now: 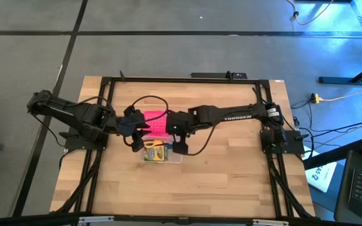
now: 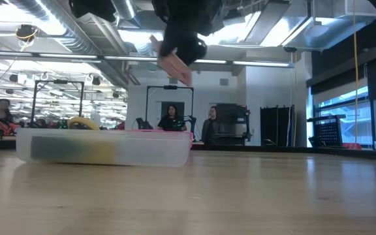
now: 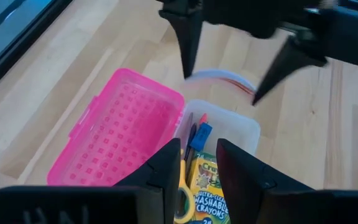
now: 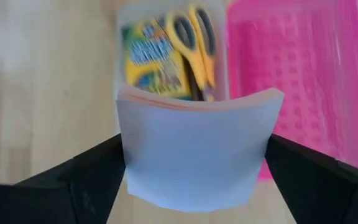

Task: Pack school essentials
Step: Put the pink sticky note into the pink supply box

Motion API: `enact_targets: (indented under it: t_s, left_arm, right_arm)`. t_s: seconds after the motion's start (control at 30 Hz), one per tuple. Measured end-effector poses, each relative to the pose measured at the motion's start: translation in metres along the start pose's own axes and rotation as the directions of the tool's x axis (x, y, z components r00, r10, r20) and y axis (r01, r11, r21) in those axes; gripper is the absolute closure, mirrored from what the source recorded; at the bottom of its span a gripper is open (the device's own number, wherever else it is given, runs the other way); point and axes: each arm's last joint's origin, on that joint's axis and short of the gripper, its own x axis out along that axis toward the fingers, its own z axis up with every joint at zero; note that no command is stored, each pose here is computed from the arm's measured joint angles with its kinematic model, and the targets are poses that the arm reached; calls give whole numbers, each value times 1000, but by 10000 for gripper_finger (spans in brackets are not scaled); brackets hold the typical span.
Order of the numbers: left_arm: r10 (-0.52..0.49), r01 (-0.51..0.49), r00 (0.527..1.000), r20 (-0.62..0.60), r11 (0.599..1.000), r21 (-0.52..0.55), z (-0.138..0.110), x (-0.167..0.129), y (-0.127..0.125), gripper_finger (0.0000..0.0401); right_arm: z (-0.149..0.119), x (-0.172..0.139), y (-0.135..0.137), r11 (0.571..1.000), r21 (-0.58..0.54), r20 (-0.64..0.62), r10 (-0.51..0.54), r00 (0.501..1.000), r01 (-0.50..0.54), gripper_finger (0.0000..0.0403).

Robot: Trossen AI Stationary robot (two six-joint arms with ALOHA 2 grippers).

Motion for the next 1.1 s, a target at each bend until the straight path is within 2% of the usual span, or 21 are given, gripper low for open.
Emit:
enact_targets:
  t_s: [0.13, 0.3, 0.6, 0.97, 1.1]
  left_arm:
    - [0, 0, 1000, 0, 1000, -25, 0, 0, 0, 303]
    - [0, 0, 1000, -1, 1000, -29, 0, 0, 0, 303]
    - [0, 0, 1000, -1, 1000, -29, 0, 0, 0, 303]
    - [2, -2, 1000, -8, 1000, -22, -1, 0, 0, 303]
    - [-77, 82, 995, -67, 994, 72, -3, 0, -2, 303]
  right_arm:
    - [4, 7, 10, 999, -34, 48, 23, 999, -21, 33]
    - [-3, 39, 16, 997, -64, -32, 48, 998, -50, 33]
    - [-15, 85, 13, 996, -81, -122, 31, 992, -41, 33]
    - [-20, 93, 12, 996, -83, -169, -5, 986, -9, 33]
    - [-21, 93, 11, 996, -83, -170, -6, 985, -8, 33]
